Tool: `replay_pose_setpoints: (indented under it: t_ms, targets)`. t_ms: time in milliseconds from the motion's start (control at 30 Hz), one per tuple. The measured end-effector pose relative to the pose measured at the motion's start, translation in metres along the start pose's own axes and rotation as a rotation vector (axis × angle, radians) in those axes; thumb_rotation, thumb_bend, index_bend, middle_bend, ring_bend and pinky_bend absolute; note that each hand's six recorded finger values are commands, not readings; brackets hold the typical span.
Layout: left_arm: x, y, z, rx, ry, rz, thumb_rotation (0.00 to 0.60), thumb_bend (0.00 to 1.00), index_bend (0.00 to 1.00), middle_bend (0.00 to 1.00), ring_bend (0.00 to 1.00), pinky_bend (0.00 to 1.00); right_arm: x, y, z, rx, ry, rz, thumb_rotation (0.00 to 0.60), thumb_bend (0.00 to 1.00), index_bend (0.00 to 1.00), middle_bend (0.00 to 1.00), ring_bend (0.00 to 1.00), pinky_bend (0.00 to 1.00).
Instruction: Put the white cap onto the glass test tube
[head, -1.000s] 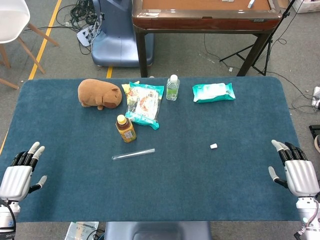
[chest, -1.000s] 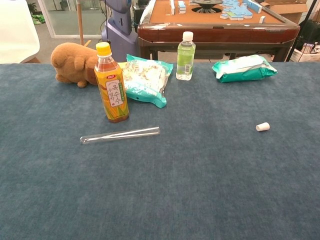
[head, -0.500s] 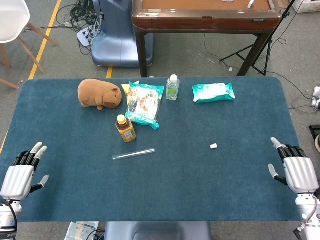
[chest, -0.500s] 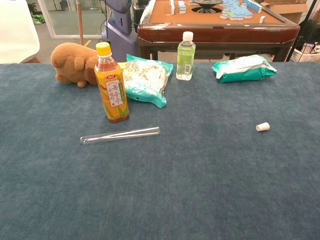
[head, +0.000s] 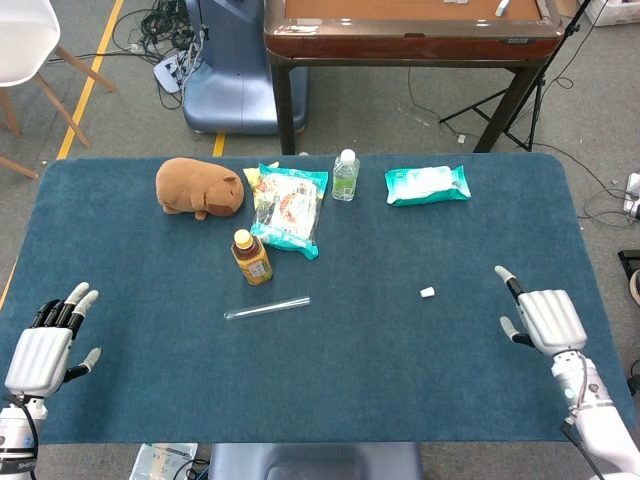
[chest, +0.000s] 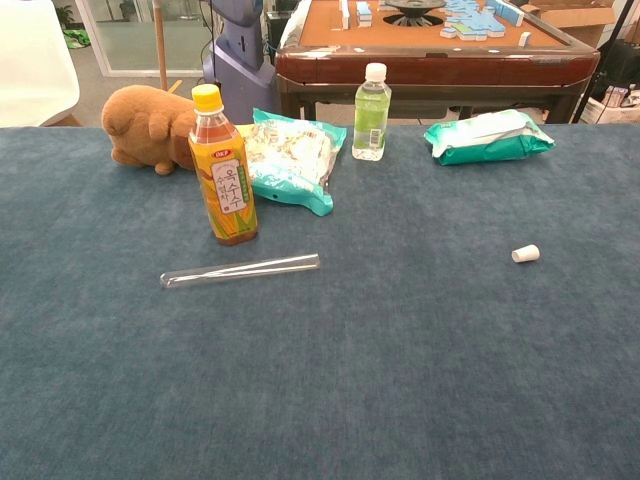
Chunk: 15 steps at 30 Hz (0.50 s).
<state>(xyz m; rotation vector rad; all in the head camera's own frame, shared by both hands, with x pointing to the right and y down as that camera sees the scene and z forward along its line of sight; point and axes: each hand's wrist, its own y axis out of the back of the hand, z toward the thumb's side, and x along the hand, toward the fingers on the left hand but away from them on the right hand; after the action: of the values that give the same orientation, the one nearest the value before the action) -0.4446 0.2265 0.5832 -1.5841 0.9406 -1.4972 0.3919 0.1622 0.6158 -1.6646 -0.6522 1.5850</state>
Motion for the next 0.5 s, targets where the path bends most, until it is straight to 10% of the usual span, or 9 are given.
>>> replay_pose_setpoints:
  t_ms: [500]
  targets:
    - [-0.001,-0.004,-0.004,-0.008,0.012,-0.011,0.6,0.25,0.11,0.07,0.15,0.1,-0.06,-0.051,0.043,-0.005,0.048,0.289,0.6,0.51,0.11,1.0,1.0,1.0]
